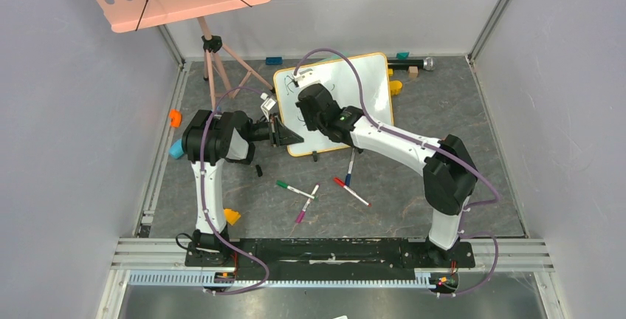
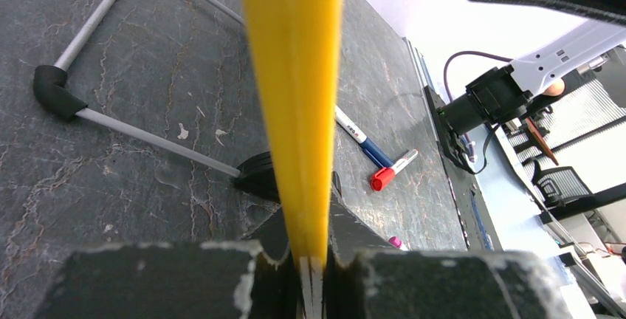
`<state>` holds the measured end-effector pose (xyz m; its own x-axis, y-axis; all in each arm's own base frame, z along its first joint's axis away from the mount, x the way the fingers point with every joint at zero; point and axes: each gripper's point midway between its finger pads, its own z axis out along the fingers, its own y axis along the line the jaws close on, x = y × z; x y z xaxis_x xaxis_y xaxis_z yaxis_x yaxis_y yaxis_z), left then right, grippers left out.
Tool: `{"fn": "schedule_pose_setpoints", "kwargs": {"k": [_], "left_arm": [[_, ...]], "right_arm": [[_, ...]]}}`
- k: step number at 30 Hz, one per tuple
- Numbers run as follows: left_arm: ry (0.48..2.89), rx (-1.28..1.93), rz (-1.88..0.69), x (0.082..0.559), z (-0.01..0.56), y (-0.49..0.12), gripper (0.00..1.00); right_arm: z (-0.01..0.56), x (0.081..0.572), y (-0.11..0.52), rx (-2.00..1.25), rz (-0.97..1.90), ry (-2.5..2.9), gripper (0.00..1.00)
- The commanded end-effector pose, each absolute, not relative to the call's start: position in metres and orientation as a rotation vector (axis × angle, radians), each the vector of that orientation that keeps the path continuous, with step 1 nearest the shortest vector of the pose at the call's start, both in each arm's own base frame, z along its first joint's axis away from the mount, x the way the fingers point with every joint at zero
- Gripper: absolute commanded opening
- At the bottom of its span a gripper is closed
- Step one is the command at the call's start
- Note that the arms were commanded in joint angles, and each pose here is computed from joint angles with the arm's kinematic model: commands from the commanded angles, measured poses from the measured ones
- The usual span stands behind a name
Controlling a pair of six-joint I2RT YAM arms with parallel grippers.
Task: Write a sentence on the whiteboard
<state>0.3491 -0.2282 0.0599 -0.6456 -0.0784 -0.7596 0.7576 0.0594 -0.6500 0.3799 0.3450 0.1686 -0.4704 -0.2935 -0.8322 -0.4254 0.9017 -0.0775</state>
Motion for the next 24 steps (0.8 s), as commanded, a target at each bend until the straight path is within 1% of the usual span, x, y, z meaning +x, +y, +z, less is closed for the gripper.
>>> {"fn": "schedule_pose_setpoints", "kwargs": {"k": [1,16,24], "left_arm": [[1.647,0.849,-1.684,0.323,0.047,-0.231,0.02],[1.648,0.848,-1.685,0.323,0.046,-0.231,0.02],[1.648,0.848,-1.684,0.323,0.047,-0.231,0.02]], "right_arm": [[0.217,0.395,0.347,-0.436,0.211,1.998,0.0],[0.21,0.387,0.359,-0.491,0.302,2.011,0.0],[0.199,0.386,0.358,-0.494,0.288,2.031,0.0]]}}
